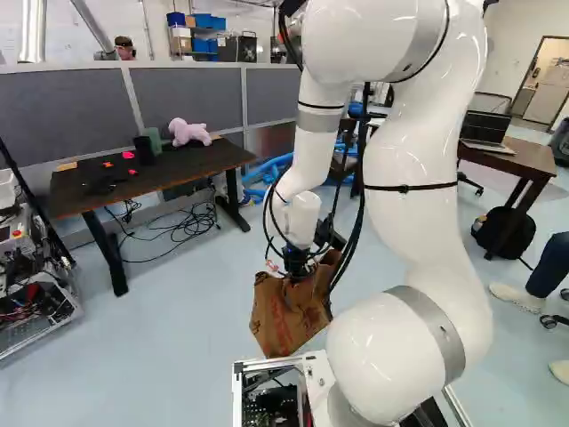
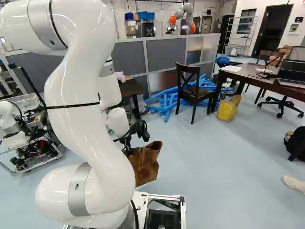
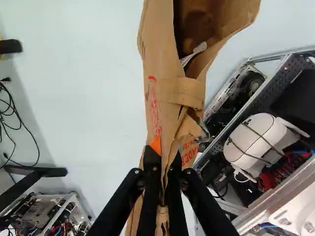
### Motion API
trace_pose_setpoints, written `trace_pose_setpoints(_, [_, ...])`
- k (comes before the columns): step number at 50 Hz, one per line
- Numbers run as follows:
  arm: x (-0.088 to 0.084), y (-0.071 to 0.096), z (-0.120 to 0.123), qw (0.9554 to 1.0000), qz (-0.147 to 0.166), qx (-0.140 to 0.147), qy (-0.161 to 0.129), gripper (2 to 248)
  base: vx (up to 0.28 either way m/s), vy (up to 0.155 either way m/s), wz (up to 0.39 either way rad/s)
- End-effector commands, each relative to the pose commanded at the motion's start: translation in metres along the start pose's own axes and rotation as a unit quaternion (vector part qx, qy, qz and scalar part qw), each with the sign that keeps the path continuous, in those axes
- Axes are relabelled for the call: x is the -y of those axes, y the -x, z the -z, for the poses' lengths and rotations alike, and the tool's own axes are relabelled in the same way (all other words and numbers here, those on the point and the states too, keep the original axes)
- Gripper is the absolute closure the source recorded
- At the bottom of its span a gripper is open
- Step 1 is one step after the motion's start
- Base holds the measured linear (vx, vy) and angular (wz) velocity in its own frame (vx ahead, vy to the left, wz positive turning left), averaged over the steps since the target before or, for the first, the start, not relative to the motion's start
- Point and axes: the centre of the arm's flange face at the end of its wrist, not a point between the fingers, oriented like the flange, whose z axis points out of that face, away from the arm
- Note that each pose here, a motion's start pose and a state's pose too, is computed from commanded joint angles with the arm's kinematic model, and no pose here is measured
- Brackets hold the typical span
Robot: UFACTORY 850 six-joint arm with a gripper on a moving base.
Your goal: Pick up the bag on the ground and place it on the table
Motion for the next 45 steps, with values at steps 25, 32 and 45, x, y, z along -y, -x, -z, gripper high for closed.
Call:
trace_pose_setpoints(25, [-0.017, 0.002, 0.036, 0.9993, -0.005, -0.012, -0.036, 229, 0.0, 0.0, 0.0])
trace_pose_setpoints(32, [-0.024, -0.004, 0.046, 0.9986, -0.017, -0.016, -0.047, 229, 0.0, 0.0, 0.0])
trace_pose_setpoints(45, [-0.035, -0.018, 0.063, 0.9965, -0.044, -0.026, -0.066, 229, 0.0, 0.0, 0.0])
